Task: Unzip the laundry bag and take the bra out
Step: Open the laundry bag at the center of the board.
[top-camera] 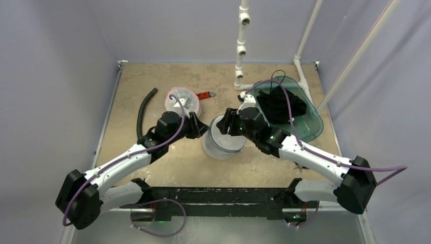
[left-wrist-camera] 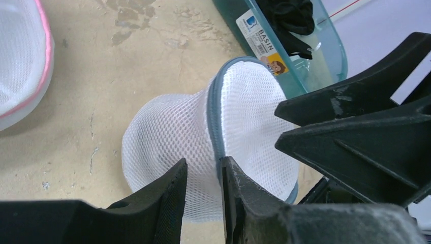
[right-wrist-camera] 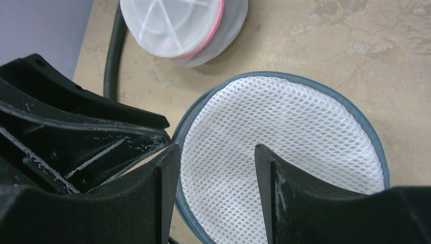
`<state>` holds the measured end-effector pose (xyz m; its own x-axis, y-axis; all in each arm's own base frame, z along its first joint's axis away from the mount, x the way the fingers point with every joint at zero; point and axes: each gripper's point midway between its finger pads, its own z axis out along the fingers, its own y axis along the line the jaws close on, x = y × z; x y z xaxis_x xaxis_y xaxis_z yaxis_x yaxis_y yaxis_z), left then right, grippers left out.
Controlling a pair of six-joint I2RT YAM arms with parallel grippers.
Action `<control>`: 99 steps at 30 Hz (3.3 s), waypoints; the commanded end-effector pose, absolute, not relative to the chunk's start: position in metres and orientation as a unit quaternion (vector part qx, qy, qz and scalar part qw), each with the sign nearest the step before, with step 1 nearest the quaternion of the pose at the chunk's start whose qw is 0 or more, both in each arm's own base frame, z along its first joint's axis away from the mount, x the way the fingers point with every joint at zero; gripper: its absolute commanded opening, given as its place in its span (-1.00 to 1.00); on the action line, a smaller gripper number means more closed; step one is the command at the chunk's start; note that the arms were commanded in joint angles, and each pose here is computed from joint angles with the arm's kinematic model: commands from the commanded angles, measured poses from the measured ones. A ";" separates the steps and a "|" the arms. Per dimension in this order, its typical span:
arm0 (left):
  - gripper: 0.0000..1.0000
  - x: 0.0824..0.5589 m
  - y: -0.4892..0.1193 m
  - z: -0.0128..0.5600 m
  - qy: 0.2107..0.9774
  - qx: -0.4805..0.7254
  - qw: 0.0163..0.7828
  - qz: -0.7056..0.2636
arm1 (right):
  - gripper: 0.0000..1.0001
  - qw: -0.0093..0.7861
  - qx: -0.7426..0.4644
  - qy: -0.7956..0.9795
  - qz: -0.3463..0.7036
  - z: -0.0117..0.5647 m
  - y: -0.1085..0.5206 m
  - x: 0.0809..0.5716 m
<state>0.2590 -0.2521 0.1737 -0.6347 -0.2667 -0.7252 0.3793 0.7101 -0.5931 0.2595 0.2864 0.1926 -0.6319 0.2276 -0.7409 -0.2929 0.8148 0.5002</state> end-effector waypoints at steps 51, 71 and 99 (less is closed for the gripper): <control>-1.00 0.285 -0.262 0.257 0.771 0.047 0.509 -0.379 | 0.03 0.422 0.043 0.856 0.295 0.185 0.235 0.224; -1.00 0.294 -0.260 0.233 0.742 -0.089 0.495 -0.443 | 0.69 0.478 0.161 0.825 0.256 0.187 0.165 0.261; -1.00 0.261 -0.230 0.158 0.770 -0.153 0.449 -0.427 | 0.57 0.468 -0.052 0.878 0.084 0.200 0.271 0.334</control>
<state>0.2605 -0.2261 0.1475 -0.5646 -0.5991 -0.5678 0.1255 0.6176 -0.7764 0.3264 0.2844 0.2192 -0.5592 0.1947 -0.8058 -0.1673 0.9255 0.3397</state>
